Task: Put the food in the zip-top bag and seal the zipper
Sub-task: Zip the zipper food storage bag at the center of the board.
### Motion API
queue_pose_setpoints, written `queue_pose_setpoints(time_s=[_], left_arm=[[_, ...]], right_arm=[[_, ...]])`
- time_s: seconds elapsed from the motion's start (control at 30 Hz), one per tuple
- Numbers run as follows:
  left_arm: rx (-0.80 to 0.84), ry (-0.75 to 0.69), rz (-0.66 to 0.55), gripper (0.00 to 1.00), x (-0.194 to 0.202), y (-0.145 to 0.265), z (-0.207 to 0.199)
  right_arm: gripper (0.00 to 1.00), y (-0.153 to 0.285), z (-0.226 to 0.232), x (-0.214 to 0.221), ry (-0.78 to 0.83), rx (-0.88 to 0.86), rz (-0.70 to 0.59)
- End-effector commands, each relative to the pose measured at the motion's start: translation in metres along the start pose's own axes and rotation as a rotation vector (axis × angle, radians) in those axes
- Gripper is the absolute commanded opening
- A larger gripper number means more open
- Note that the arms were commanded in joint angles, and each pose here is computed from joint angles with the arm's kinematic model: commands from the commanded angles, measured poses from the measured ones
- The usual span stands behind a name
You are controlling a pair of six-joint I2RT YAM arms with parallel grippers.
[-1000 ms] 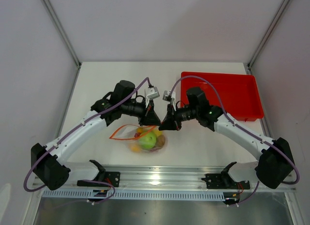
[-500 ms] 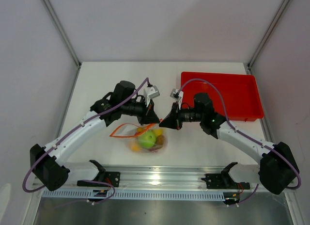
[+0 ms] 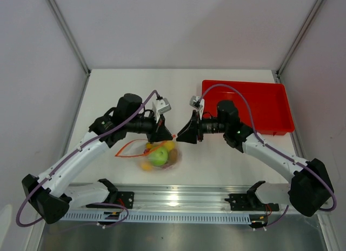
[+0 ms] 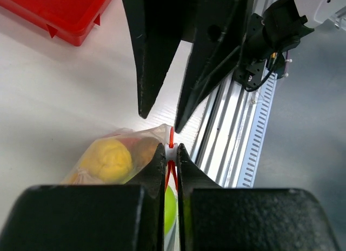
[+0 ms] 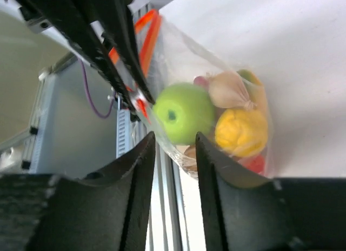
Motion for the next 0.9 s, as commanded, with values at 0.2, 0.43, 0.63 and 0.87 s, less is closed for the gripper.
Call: queue_pose_setpoints(time_s=[0.2,0.43,0.63,0.87], left_arm=[[0.079,-0.009,0.001,0.01,0.000,-0.003,-0.009],[0.093,-0.009,0.002,0.01,0.000,-0.005,-0.010],[0.099,-0.005,0.011,0.01,0.000,-0.007,-0.009],[0.047,0.035,0.040,0.01,0.011,-0.012,0.002]], right_arm=[[0.53,-0.010,0.014,-0.007,0.160,-0.121,0.118],[0.50,-0.029,0.008,0.005,0.153,-0.190,0.165],[0.36,-0.046,0.010,0.010,0.145,-0.238,0.178],[0.00,-0.048,0.017,0.005,0.132,-0.244,0.110]])
Point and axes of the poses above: each gripper's point midway between its finger pads, its own y axis back along the fingers, its own z axis along the line the jaws close on, x = y × z, the point moved 3 cm from there along y, back along the fingers, and after that the axes turned 3 degrees about y, right-handed, at the moved point
